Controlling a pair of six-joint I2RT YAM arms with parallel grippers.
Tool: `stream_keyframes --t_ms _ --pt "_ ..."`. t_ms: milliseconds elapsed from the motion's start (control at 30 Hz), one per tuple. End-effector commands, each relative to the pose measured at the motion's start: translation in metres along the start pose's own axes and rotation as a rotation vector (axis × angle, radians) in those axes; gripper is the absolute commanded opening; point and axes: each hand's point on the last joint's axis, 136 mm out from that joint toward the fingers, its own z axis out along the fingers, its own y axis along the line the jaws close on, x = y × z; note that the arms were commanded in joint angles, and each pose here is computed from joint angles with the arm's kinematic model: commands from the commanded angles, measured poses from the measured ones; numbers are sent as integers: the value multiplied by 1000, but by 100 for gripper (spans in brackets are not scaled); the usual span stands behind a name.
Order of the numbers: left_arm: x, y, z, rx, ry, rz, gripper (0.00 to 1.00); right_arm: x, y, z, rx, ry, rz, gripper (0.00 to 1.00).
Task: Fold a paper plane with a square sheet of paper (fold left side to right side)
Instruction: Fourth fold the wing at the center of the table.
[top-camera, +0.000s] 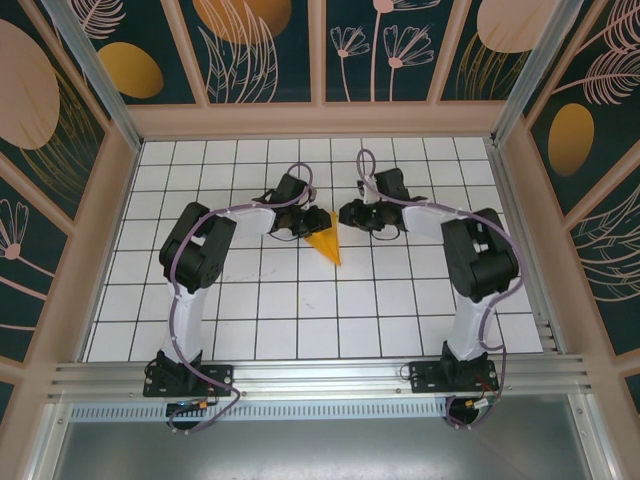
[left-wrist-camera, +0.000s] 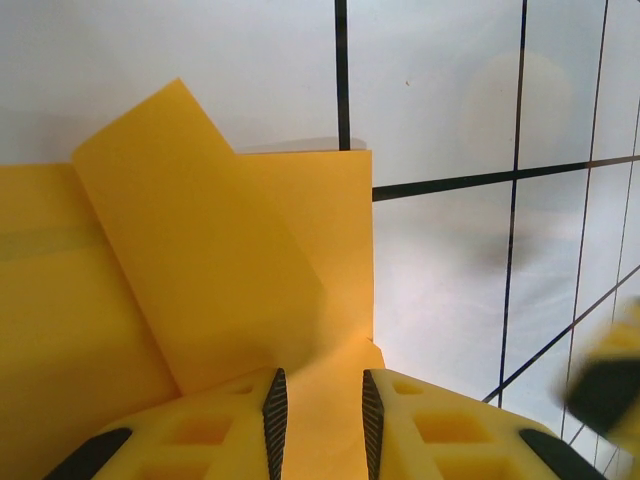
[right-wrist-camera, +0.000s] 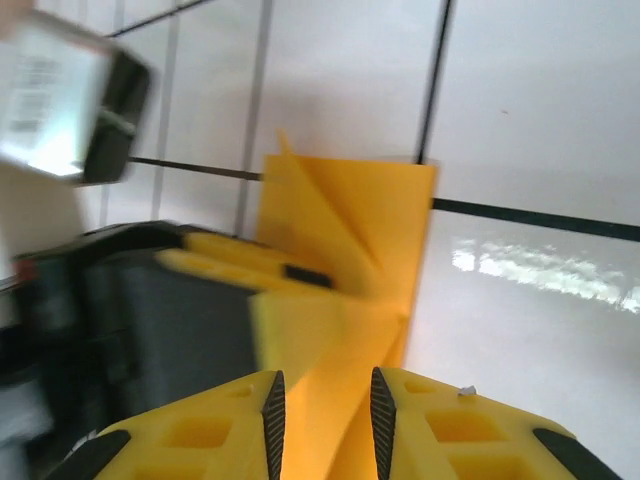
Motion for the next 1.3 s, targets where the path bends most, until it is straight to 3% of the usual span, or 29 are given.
stream_keyframes --t_ms 0,167,367,1267 --pt "23 39 11 -107 56 -60 30 21 23 -13 -29 30 -44 32" --pt "23 39 10 -108 55 -60 30 61 48 0 -114 116 -33 31" --pt "24 40 10 -108 55 -60 30 86 45 23 -82 188 -16 30" --pt "23 41 12 -112 56 -58 30 125 -2 36 72 279 47 30"
